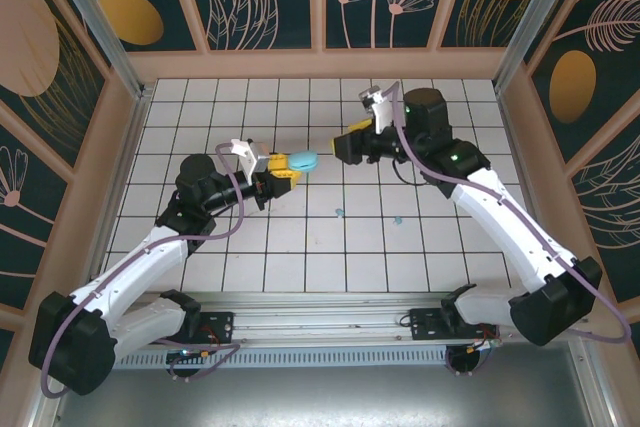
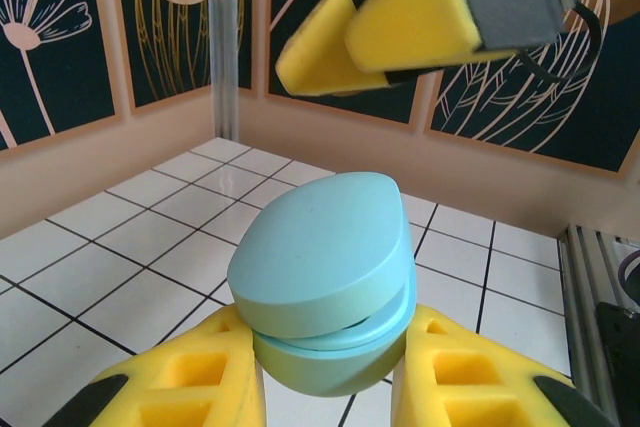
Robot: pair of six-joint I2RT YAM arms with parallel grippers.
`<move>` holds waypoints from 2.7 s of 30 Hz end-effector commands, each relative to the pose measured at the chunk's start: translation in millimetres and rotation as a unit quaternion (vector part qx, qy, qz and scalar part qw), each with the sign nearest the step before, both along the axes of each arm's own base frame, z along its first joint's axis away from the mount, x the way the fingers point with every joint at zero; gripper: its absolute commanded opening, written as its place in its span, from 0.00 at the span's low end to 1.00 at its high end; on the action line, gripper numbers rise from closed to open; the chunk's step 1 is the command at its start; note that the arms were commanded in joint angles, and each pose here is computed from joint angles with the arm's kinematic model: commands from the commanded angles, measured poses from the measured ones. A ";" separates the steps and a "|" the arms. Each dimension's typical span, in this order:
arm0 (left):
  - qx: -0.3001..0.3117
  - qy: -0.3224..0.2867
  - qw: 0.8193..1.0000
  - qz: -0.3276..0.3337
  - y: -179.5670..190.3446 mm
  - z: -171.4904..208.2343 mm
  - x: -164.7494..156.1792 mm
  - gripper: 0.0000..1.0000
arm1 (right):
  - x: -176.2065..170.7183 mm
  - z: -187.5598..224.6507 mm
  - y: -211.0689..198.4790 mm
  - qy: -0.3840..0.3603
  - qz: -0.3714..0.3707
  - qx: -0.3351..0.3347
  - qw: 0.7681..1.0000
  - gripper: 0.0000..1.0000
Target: Insert the wireless bluetooth earbuds into the charging case
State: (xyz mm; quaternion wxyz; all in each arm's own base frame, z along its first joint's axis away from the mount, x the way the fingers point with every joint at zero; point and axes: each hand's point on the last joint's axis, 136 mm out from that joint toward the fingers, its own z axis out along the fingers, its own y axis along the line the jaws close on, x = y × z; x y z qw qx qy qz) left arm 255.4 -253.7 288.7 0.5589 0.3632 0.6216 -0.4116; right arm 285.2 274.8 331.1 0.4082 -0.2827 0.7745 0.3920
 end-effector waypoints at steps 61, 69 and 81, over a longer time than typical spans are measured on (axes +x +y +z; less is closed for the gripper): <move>-0.013 -0.004 0.999 -0.031 -5.4 19.3 -9.7 0.08 | -41.2 -11.5 31.1 -0.059 0.087 -0.060 0.993 0.76; -0.005 -0.003 0.999 -0.051 -8.8 19.8 -13.4 0.04 | -37.1 -18.4 44.1 -0.078 0.088 -0.089 0.989 0.77; 0.024 -0.012 0.996 -0.079 -12.6 15.1 -19.8 0.00 | 1.3 3.9 31.6 -0.062 0.029 -0.058 0.996 0.76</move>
